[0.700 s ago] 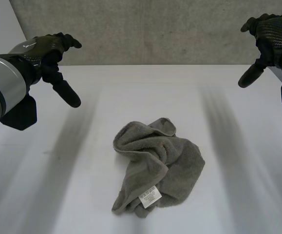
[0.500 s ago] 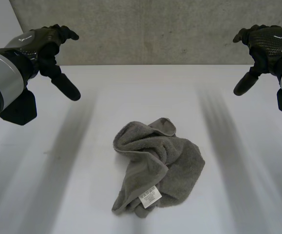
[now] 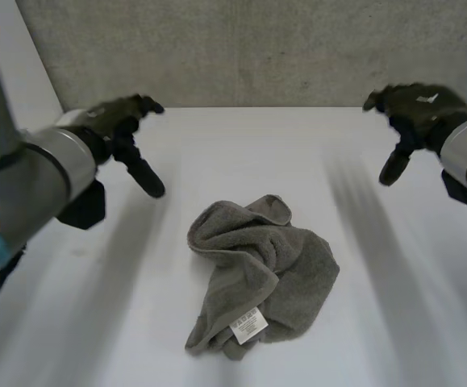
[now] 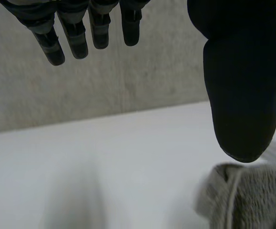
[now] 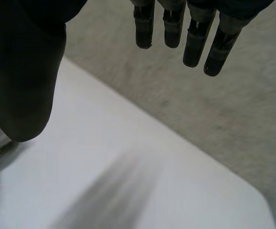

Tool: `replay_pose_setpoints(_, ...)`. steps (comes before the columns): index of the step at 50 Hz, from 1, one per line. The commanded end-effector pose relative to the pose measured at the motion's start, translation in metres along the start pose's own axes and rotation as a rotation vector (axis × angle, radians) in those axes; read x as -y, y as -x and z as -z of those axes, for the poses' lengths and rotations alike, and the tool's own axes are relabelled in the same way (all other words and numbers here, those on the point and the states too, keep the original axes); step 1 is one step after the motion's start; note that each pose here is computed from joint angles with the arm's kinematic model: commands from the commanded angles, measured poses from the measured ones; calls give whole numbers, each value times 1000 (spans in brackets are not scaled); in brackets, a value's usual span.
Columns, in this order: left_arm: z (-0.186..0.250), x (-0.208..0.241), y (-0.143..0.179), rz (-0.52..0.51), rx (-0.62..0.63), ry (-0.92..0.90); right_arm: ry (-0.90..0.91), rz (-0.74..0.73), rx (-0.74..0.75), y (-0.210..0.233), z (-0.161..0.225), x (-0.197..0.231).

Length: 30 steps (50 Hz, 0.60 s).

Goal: Fold the towel.

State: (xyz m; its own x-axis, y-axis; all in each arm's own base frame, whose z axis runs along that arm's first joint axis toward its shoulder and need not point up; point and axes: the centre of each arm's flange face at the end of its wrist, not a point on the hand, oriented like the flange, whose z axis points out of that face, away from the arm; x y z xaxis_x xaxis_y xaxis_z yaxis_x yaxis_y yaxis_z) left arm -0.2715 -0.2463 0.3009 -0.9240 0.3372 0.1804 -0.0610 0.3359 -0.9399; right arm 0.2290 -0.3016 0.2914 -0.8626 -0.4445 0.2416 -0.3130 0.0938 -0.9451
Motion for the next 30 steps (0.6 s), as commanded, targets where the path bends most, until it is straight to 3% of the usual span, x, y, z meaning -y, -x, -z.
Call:
replay_pose_setpoints(1,-31,-37,-10,24,-53,117,86,12,233,23,-13,-32)
replay_pose_setpoints(7,-46,-56,-15,60,-95,176,192,-51,383,40,-20,-62)
replay_pose_setpoints(21,-66,-106,-32,88,-122,299,379,-130,459,70,-32,-116)
replay_pose_setpoints(26,-68,-110,-33,75,-120,305,346,-162,438,74,-36,-110)
replay_pose_setpoints(30,-73,-82,-39,71,-137,193,227,-194,363,65,-50,-90)
